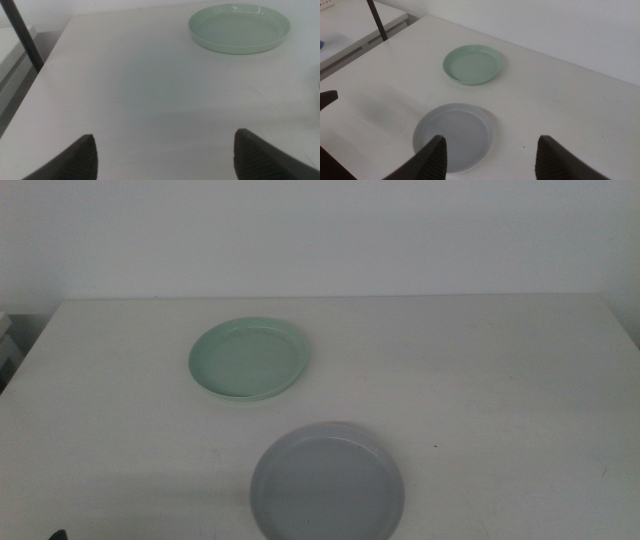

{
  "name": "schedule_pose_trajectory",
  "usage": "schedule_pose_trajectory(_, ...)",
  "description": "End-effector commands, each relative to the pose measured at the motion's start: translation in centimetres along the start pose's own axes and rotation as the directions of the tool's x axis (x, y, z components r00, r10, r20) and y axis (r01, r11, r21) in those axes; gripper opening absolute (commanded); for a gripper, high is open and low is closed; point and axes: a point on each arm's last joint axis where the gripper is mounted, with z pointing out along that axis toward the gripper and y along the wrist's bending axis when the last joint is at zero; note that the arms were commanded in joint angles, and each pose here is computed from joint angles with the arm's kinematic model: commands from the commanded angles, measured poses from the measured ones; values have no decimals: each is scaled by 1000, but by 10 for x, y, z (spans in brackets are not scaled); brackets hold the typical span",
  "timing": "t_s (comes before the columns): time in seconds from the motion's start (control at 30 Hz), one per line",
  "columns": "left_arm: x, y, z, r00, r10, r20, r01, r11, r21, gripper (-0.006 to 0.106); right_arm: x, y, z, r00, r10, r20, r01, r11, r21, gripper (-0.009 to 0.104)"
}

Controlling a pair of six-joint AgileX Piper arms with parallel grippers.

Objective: Stack the three bowls on top of each other.

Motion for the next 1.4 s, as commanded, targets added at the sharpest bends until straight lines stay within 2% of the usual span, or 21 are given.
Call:
schedule_pose_trajectory(0.0,-10,1,-2,995,-13,100,14,1000,-16,105,-10,0,-2,997,-13,73,13,1000,4,46)
schedule_pose_trajectory(0.23,-16,7,-4,991,-47,128,61,992,-109,105,-10,0,-2,997,-14,73,14,1000,5,46)
schedule_pose_trajectory(0.37,-46,10,-6,984,-152,89,163,978,-133,105,-10,0,-2,997,-14,73,14,1000,5,46)
schedule_pose_trajectory(0.47,-78,13,-1,976,-218,-26,212,968,-137,105,-10,0,-2,997,-13,73,13,1000,4,46)
schedule_pose_trajectory(0.63,-140,20,20,945,-229,-235,205,971,-121,105,-10,0,-2,997,-13,73,13,1000,4,46)
schedule_pose_trajectory(0.83,-200,30,59,849,-239,-470,224,971,-89,105,-10,0,-2,997,-14,73,14,1000,4,46)
schedule_pose_trajectory(0.93,-218,35,84,805,-244,-542,238,968,-82,105,-10,0,-2,997,-14,73,14,1000,4,46)
schedule_pose_trajectory(1.07,-230,43,117,784,-250,-569,245,966,-86,105,-10,0,-2,997,-14,73,14,1000,4,46)
schedule_pose_trajectory(1.37,-216,60,195,819,-286,-497,268,957,-110,105,-10,0,-2,997,-14,72,13,1000,5,46)
